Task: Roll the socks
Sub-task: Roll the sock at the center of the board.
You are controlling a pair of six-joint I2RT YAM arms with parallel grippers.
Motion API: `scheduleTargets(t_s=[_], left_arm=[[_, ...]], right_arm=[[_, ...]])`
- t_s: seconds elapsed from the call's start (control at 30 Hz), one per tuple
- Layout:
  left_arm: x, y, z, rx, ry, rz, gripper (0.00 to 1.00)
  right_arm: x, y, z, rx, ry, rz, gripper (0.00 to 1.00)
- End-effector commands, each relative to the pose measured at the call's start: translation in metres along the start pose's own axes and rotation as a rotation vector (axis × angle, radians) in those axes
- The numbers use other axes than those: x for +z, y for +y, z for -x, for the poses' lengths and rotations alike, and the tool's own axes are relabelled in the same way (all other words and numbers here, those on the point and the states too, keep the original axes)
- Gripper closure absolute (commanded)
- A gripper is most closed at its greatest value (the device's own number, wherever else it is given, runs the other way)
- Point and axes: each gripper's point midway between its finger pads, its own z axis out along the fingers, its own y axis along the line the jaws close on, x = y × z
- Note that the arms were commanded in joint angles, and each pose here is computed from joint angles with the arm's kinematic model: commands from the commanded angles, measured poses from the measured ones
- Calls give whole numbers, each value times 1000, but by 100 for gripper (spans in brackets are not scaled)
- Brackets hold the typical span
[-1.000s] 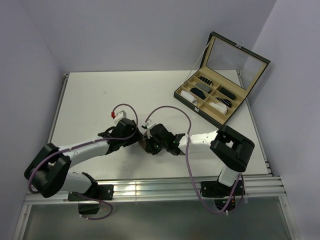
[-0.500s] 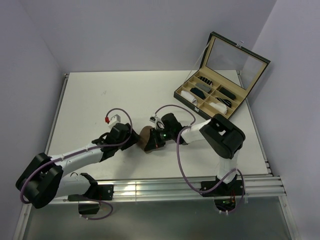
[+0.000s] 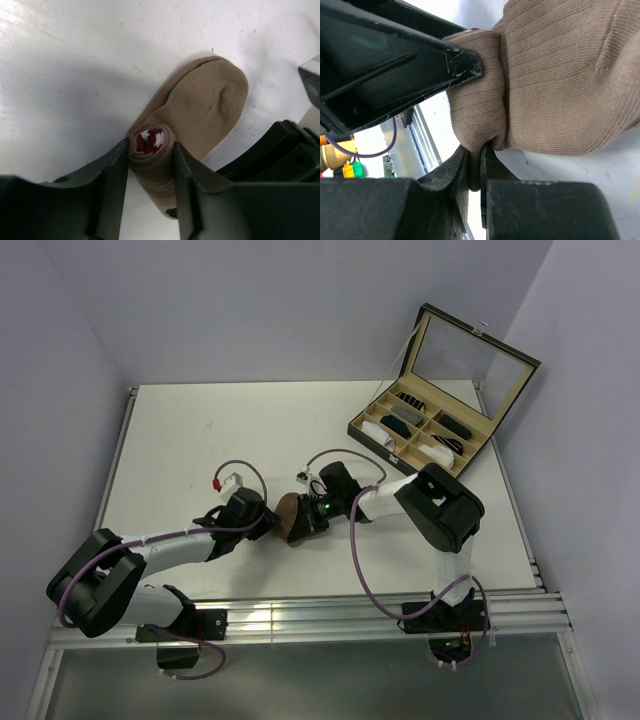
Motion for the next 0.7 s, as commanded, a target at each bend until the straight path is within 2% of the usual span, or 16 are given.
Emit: scheduleTargets(t_s=[0.0, 0.07, 0.13, 0.17, 0.23, 0.27, 0.37, 0.43, 0.5, 0.67], left_arm=[[6, 21, -3, -19, -17, 65, 63], [7, 24, -5, -23, -13, 72, 75], [9, 27, -7, -12, -3, 82, 82], [9, 27, -8, -9, -1, 82, 89], [10, 25, -9, 5, 8, 82, 96], [10, 24, -9, 10, 11, 77, 100], [10, 21, -10, 36, 27, 77, 100], [11, 19, -11, 59, 46, 77, 100], [11, 16, -13, 75, 63, 71, 100], [13, 13, -24, 95, 127, 61, 100]], right_arm=[[1, -9, -11, 39, 47, -36, 100], [-4, -3, -7, 12, 20, -34, 97], [-8, -4, -5, -24, -2, -59, 93], [-11, -3, -3, -44, -15, -71, 87], [-21, 1, 4, -114, -59, -123, 80], [-24, 0, 6, -138, -76, -151, 72], [-40, 3, 17, -247, -156, -264, 60], [-52, 10, 23, -320, -216, -317, 55], [-60, 9, 32, -396, -291, -425, 53], [-67, 36, 31, -588, -408, -533, 52]])
